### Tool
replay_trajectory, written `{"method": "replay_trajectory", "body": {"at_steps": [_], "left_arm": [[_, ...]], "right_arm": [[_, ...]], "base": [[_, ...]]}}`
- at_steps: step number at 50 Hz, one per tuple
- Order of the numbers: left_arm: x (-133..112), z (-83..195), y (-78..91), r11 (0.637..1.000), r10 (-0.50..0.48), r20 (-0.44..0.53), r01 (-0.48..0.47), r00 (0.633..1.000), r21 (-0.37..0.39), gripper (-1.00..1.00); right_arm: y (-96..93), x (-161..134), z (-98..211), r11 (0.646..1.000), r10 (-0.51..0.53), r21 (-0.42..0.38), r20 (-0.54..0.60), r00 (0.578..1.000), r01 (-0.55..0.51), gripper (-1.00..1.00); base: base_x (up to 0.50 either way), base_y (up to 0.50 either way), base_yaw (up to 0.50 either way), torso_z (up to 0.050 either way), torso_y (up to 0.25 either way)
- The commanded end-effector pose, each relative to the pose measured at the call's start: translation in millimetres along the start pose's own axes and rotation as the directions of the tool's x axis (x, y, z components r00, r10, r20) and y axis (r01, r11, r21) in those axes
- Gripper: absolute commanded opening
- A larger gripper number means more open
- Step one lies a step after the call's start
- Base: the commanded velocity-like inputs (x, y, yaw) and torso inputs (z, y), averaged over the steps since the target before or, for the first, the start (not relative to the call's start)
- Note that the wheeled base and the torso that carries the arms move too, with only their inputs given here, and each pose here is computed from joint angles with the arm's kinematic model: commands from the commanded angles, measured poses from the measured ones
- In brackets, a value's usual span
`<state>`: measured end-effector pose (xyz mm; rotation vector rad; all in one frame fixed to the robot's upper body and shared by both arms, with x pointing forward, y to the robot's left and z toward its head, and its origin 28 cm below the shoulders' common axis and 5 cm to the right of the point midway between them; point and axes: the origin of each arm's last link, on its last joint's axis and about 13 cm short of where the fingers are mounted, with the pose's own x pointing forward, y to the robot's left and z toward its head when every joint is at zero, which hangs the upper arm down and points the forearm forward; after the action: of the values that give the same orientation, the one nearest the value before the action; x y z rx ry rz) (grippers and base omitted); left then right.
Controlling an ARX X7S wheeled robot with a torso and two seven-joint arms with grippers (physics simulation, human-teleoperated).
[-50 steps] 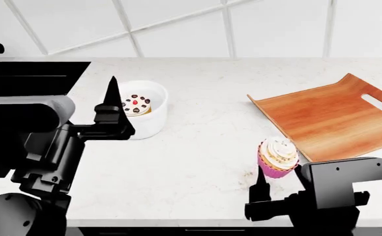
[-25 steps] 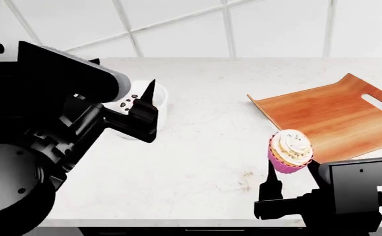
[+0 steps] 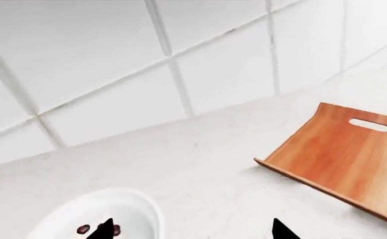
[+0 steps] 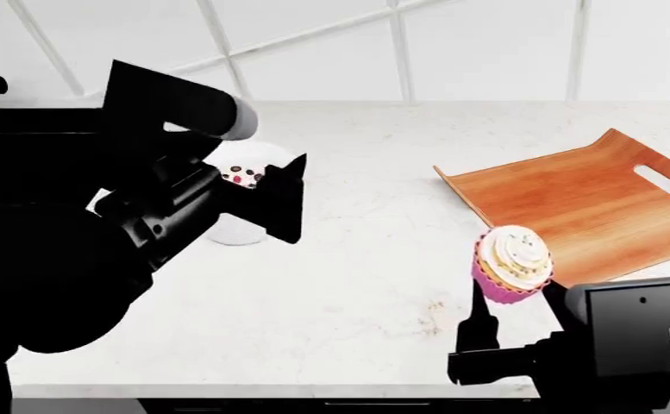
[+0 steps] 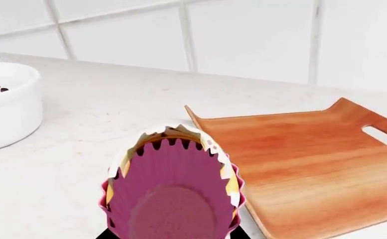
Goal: Pick up the bowl with cake and place it on the tray. Pick up the cupcake and place it on the tray.
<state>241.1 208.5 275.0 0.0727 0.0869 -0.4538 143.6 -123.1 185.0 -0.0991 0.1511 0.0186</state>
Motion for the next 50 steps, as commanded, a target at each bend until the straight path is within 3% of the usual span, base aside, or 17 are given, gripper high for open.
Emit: {"method": "replay_trajectory", "body": {"at_steps": [1, 10, 18, 29, 50], "left_arm": [[17.5, 0.9, 10.4, 0.998, 0.032, -0.080, -0.037, 0.996, -0.060, 1.00], [36.3, 1.0, 20.9, 0.997, 0.041, -0.139, -0.050, 0.989, -0.063, 1.00], [41.8, 3.5, 21.5, 0.999, 0.026, -0.181, -0.032, 0.983, -0.026, 1.00], [66.5, 5.1, 34.4, 0.999, 0.040, -0.272, -0.041, 0.962, 0.003, 1.00], [65.8, 3.1, 29.7, 0.996, -0.068, -0.357, 0.085, 0.931, 0.032, 1.00]], "right_arm": [[1.3, 2.9, 0.9, 1.000, 0.001, -0.013, 0.006, 1.000, -0.001, -1.00], [2.0, 5.2, 1.7, 1.000, 0.002, -0.021, -0.003, 1.000, -0.002, -1.00], [3.6, 7.2, 2.0, 1.000, 0.012, -0.023, 0.001, 1.000, -0.012, -1.00], [3.6, 8.0, 1.3, 1.000, 0.012, -0.020, -0.002, 1.000, -0.012, -1.00], [2.3, 7.3, 4.1, 1.000, 0.013, -0.019, 0.003, 1.000, -0.013, -1.00]], "base": [[0.00, 0.00, 0.00, 0.000, 0.000], [0.00, 0.00, 0.00, 0.000, 0.000], [0.00, 0.00, 0.00, 0.000, 0.000], [0.00, 0.00, 0.00, 0.000, 0.000], [0.00, 0.00, 0.00, 0.000, 0.000]]}}
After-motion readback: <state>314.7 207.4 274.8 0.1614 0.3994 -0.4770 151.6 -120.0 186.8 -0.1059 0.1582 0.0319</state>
